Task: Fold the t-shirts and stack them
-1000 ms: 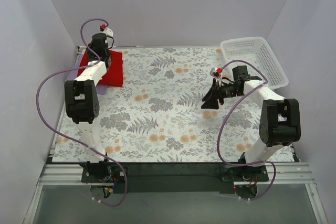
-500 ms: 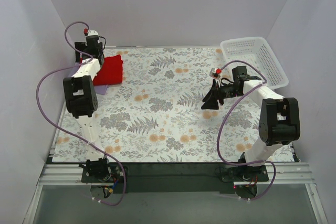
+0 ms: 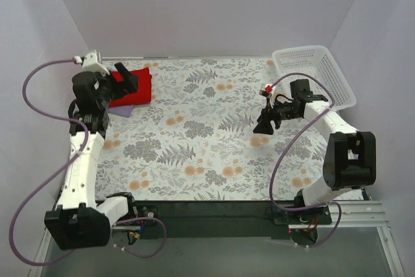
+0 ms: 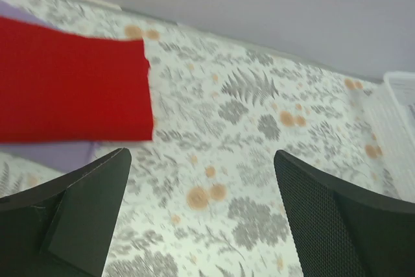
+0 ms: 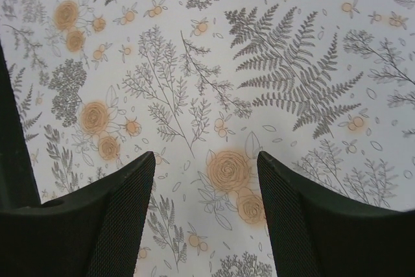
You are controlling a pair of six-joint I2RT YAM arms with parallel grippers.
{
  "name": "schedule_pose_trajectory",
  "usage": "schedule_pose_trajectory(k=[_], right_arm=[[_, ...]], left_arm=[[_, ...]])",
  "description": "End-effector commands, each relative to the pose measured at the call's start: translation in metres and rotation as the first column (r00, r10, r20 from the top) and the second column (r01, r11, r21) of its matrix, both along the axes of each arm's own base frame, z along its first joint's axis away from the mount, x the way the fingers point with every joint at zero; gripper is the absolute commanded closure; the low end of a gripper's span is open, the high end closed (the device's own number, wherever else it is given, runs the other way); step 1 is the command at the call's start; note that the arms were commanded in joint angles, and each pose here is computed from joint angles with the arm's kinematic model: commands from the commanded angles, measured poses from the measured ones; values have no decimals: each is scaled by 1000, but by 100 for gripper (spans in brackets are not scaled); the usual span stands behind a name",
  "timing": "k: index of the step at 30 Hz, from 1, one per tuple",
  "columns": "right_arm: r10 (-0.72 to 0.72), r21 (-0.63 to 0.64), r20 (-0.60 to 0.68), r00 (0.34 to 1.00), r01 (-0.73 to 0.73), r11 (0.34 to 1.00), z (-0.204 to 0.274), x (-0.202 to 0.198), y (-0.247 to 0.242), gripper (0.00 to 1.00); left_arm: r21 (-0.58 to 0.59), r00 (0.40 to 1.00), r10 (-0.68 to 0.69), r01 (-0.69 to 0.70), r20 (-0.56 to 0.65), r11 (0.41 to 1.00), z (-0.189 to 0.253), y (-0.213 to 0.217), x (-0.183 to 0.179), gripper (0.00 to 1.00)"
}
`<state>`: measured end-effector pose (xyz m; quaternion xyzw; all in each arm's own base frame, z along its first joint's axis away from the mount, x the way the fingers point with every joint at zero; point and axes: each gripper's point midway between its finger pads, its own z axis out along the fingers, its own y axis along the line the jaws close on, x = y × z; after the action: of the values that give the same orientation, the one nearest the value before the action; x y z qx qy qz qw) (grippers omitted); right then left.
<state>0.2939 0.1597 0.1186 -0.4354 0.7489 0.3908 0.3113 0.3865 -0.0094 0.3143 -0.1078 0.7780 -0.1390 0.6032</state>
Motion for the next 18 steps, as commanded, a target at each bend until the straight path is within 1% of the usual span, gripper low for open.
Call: schedule_pose_trajectory(k=[1, 3, 5, 6, 7, 8, 9, 10, 12, 13, 14, 15, 17, 18], right_arm=[[-96, -95, 108, 990, 107, 990, 8, 18, -17, 29], [-132, -130, 155, 979, 152, 980, 11, 23, -24, 29], [-143, -135, 188, 972, 169, 976, 16, 23, -27, 28], [-150, -136, 204, 967, 180, 974, 20, 21, -29, 27], [-153, -134, 217, 964, 185, 974, 22, 19, -29, 27], [-157, -130, 237, 959, 191, 973, 25, 20, -29, 27], [-166, -133, 253, 953, 204, 970, 25, 16, -32, 26], [-168, -134, 266, 949, 209, 969, 25, 15, -33, 26], [-169, -130, 290, 942, 214, 968, 27, 12, -33, 25], [-166, -130, 279, 946, 209, 969, 21, 8, -33, 25], [-163, -128, 275, 948, 204, 971, 18, 5, -32, 25], [-158, -120, 280, 947, 198, 973, 17, 4, -31, 25], [-148, -126, 270, 951, 188, 974, 8, 0, -31, 25], [-144, -130, 268, 953, 184, 974, 5, 0, -32, 25]], left_arm=[[-173, 981, -103, 74, -163, 982, -63, -29, -42, 8], [-168, 978, -58, 23, -202, 986, -81, -22, -49, 8], [-178, 967, -44, -2, -252, 984, -95, -21, -48, 10], [-217, 961, -13, -49, -276, 975, -100, -19, -46, 10], [-241, 955, -18, -56, -294, 969, -107, -21, -45, 11], [-269, 954, -36, -48, -298, 962, -111, -25, -38, 15], [-294, 955, -20, -71, -296, 953, -113, -24, -33, 16], [-331, 957, 30, -129, -287, 935, -113, -19, -25, 17], [-348, 939, 143, -253, -313, 902, -127, 1, -11, 15], [-384, 925, 230, -340, -304, 858, -127, 22, -3, 16], [-410, 918, 258, -370, -302, 834, -129, 32, 3, 20], [-423, 899, 292, -415, -326, 805, -141, 46, 10, 24], [-448, 889, 348, -452, -298, 771, -137, 64, 27, 27], [-442, 871, 369, -484, -323, 755, -149, 73, 34, 28]])
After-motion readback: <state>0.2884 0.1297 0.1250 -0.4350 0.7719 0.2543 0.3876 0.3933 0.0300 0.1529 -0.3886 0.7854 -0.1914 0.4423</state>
